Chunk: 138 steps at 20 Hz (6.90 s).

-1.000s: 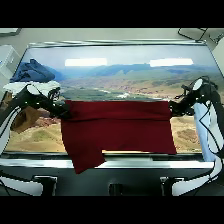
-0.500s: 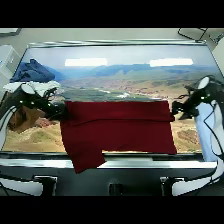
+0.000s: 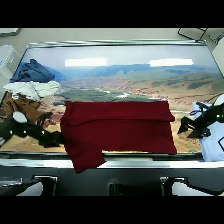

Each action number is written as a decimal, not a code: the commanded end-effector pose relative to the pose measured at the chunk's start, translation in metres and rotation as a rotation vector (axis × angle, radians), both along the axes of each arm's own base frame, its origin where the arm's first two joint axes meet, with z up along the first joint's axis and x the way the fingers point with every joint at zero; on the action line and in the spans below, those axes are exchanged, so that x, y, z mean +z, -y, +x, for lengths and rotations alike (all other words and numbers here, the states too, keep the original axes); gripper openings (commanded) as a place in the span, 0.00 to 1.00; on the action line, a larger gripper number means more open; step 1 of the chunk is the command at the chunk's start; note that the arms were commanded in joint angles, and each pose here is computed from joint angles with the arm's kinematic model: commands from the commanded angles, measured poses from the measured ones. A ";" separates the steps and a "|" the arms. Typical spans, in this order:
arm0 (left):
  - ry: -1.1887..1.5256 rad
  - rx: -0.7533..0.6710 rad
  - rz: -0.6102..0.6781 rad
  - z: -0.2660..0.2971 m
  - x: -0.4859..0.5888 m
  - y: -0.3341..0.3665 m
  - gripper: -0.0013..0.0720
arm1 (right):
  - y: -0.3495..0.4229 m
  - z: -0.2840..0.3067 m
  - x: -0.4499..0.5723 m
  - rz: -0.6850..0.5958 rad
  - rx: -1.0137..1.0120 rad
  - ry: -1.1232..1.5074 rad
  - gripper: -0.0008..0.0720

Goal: Fold the clothes and pants, and hang the long-sleeved shirts on hangers.

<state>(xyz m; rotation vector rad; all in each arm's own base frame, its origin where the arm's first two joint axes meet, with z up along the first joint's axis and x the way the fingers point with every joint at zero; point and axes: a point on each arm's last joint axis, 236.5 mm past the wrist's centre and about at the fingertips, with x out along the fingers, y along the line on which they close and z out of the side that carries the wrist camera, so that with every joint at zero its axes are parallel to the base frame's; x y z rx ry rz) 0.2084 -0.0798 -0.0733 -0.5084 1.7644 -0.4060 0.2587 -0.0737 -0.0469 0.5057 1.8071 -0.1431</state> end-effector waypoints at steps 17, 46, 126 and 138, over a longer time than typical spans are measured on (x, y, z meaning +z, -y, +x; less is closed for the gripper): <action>0.026 -0.067 -0.047 -0.049 -0.027 0.054 0.05 | -0.034 -0.048 -0.048 0.087 -0.014 -0.055 0.74; 0.377 0.024 0.100 0.216 0.049 0.015 0.05 | -0.042 0.181 -0.010 0.010 -0.025 0.389 0.06; 1.038 0.063 0.147 0.190 0.318 0.008 0.05 | -0.134 0.152 0.005 0.168 0.033 0.218 0.90; 1.019 0.096 0.133 0.190 0.318 0.009 0.05 | -0.256 0.158 -0.041 0.661 0.001 0.280 0.59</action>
